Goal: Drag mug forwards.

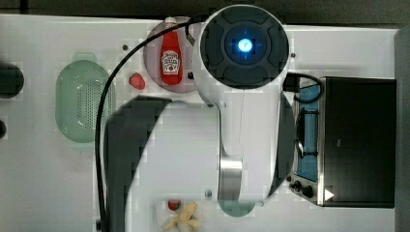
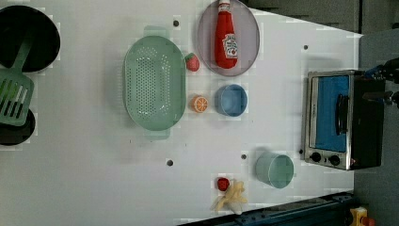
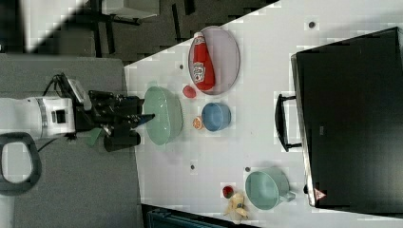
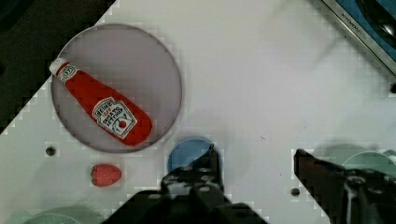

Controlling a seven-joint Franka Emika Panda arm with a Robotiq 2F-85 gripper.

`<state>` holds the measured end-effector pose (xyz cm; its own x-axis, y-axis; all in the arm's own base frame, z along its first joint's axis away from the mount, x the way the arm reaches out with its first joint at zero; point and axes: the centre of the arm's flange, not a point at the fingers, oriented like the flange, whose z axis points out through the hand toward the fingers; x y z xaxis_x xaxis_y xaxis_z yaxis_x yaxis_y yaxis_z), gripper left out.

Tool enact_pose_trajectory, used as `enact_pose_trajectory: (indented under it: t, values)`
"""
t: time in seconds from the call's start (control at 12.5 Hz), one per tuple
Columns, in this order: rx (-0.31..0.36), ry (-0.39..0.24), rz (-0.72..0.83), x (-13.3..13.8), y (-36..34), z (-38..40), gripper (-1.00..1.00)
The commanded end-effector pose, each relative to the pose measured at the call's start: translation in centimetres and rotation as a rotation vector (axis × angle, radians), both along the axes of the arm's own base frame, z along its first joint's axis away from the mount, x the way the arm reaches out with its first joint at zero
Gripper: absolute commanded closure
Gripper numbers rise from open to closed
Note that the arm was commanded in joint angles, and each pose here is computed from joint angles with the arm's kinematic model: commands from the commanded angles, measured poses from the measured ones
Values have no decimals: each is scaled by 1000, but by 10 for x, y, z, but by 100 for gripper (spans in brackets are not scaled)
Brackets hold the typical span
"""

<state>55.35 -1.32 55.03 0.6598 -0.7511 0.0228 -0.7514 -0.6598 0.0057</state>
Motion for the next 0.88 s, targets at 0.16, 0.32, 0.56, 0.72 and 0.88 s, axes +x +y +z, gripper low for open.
enact_pose_trajectory:
  t: [0.16,0.32,0.56,0.72,0.88]
  values:
    - [10,-16,-44,-151,-15,72,-82]
    - [15,14,-55,-150,-20,56,-100]
    - [29,81,-89,-144,-36,10,-100]
    - [39,107,-120,-138,-50,-27,-100]
    - [46,96,-164,-128,-67,-67,-100]
